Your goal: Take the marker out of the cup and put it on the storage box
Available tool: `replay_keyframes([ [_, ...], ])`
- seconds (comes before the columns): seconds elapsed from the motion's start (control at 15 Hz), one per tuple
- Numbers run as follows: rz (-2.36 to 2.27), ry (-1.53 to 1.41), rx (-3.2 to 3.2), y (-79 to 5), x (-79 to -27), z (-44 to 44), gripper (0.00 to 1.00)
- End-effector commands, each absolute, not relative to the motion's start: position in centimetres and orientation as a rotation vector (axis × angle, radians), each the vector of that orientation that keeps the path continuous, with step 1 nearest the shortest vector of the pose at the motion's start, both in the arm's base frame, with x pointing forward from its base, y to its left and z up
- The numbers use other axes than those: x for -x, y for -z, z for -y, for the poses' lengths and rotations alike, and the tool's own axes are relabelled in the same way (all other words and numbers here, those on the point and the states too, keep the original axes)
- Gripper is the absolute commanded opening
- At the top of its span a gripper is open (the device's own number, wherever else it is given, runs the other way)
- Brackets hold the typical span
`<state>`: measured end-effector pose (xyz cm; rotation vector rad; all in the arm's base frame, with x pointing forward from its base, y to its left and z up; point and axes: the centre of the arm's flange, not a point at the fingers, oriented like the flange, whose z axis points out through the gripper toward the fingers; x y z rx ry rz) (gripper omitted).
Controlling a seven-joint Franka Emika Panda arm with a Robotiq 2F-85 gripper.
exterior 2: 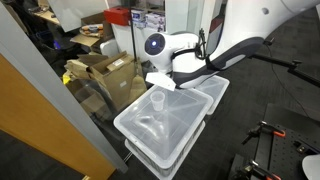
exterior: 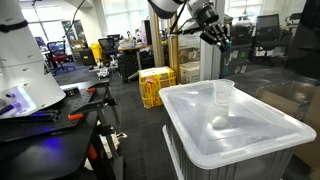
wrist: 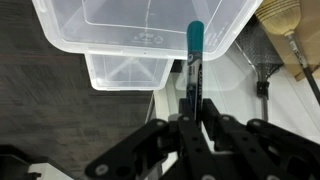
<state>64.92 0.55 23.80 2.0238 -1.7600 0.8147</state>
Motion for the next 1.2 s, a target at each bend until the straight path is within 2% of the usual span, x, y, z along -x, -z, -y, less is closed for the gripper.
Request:
replay_keyframes([
  [0.0, 1.92, -0.87, -1.962, -25.4, -60.1, 2.5, 0.04],
  [0.53, 2.155, -0.906, -1.966, -25.1, -56.6, 8.2, 0.04],
  [1.13, 2.239, -0.888, -2.04, -25.0, -55.8, 9.5, 0.04],
])
